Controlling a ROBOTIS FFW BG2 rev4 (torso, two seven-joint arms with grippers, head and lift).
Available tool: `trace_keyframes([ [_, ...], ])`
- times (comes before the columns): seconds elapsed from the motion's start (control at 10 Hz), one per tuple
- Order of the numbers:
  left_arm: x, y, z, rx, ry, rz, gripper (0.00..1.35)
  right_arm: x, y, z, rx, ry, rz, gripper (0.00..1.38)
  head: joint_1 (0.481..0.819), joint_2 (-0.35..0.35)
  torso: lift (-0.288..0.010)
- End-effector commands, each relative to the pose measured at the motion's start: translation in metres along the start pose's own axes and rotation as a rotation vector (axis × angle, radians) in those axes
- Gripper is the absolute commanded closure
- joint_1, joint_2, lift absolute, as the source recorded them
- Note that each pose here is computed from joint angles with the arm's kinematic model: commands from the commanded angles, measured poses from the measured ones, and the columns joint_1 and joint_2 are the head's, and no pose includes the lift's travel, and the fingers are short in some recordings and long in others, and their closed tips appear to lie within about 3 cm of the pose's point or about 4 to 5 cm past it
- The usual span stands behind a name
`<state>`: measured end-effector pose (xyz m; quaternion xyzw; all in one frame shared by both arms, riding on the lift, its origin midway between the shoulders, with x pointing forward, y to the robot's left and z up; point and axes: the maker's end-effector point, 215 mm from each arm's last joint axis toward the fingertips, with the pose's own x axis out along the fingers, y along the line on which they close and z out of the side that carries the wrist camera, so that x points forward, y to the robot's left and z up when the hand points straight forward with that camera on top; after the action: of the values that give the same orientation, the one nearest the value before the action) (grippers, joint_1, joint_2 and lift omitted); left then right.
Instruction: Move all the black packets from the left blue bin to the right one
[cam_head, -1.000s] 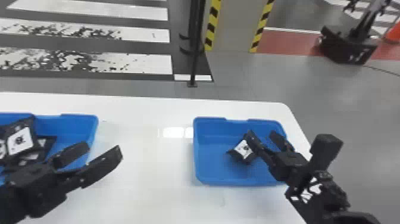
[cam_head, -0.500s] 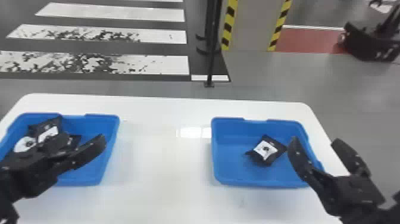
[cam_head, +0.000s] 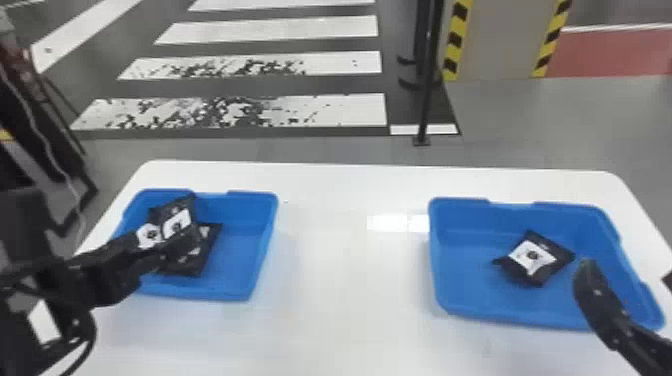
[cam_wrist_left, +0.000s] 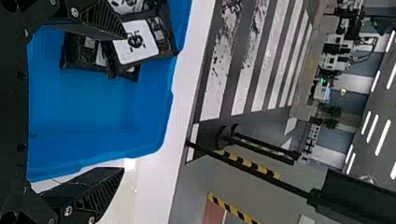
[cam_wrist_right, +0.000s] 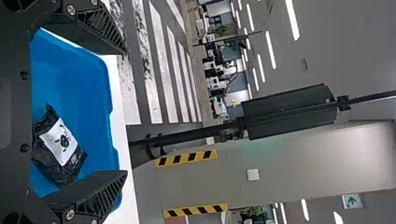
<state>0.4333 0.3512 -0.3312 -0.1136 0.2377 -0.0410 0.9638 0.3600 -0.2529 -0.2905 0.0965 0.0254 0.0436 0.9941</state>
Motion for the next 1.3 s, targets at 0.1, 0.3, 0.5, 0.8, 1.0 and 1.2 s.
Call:
trace_keyframes([
  [0.1, 0.025, 0.034, -0.009, -0.076, 0.031, 0.062, 0.16, 0.003, 0.011, -0.008, 0.031, 0.018, 0.029, 0.13, 0.695, 0.156, -0.15],
  [0.3, 0.045, 0.057, -0.014, -0.119, 0.053, 0.099, 0.16, 0.004, 0.014, -0.017, 0.046, 0.041, 0.039, 0.13, 0.695, 0.191, -0.15],
  [0.5, 0.07, 0.08, -0.011, -0.157, 0.064, 0.135, 0.16, 0.004, 0.013, -0.022, 0.062, 0.054, 0.04, 0.13, 0.695, 0.221, -0.15],
  [0.8, 0.101, 0.083, -0.01, -0.184, 0.11, 0.112, 0.19, 0.006, 0.015, -0.028, 0.073, 0.066, 0.05, 0.14, 0.695, 0.243, -0.15],
  [1.0, 0.12, 0.086, -0.017, -0.234, 0.146, 0.103, 0.19, 0.007, 0.016, -0.031, 0.081, 0.072, 0.056, 0.14, 0.695, 0.232, -0.15],
  [1.2, 0.128, 0.078, -0.035, -0.247, 0.211, 0.09, 0.3, 0.009, 0.017, -0.035, 0.097, 0.078, 0.065, 0.14, 0.695, 0.227, -0.15],
])
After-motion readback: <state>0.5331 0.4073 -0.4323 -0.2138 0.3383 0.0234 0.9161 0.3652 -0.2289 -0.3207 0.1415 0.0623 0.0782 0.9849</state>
